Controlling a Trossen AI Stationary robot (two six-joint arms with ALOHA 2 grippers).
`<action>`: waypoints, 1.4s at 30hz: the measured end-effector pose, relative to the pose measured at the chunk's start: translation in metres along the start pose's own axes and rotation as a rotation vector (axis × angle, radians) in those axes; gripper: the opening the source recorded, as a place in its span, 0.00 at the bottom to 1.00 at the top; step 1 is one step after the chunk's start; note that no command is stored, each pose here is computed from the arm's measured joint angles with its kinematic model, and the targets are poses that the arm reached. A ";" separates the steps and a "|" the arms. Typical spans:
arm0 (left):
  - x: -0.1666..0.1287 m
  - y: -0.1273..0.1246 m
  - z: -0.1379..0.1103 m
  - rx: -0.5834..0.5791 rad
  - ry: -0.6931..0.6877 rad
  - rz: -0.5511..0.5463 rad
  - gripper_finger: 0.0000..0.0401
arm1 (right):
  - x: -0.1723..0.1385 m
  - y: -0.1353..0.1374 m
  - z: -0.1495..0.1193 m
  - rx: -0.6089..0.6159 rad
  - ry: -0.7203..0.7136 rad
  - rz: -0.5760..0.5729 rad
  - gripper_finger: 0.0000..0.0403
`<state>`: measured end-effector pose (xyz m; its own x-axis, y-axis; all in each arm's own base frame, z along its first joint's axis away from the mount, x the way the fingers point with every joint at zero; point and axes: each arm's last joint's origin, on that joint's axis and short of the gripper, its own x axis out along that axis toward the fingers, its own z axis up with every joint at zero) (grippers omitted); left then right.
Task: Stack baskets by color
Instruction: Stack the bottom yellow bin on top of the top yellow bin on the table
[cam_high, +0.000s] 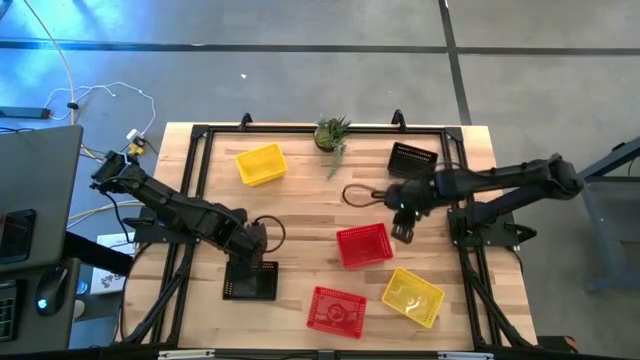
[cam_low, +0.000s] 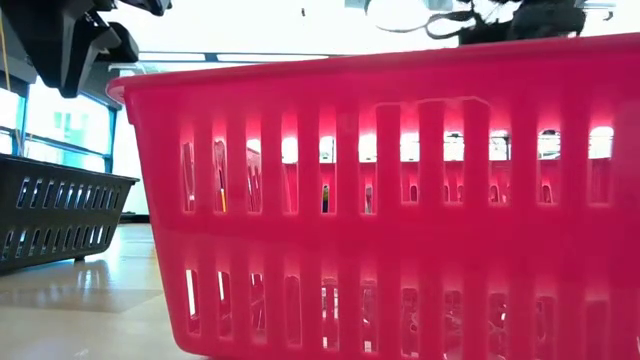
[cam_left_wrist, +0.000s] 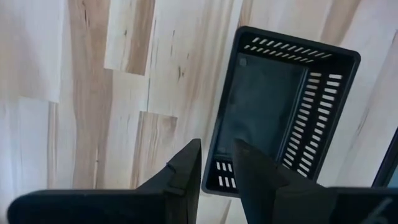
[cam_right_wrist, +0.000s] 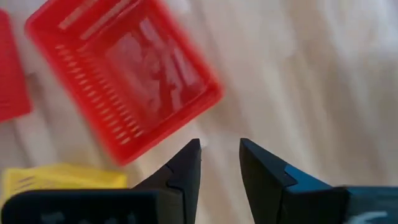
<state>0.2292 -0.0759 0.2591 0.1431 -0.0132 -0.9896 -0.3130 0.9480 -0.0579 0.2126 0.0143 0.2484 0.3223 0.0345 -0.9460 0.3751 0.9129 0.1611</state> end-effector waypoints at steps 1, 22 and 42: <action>0.000 0.000 0.000 0.000 0.000 0.000 0.20 | 0.000 0.005 -0.004 0.024 0.016 0.007 0.24; 0.000 0.001 0.001 -0.003 -0.003 0.004 0.20 | 0.012 0.088 -0.077 0.156 0.204 0.013 0.24; 0.000 0.001 0.001 -0.003 -0.005 0.007 0.35 | 0.045 0.123 -0.120 0.169 0.335 -0.098 0.24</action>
<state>0.2295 -0.0750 0.2592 0.1460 -0.0053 -0.9893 -0.3165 0.9472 -0.0518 0.1690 0.1773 0.1920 -0.0135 0.1070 -0.9942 0.5373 0.8393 0.0831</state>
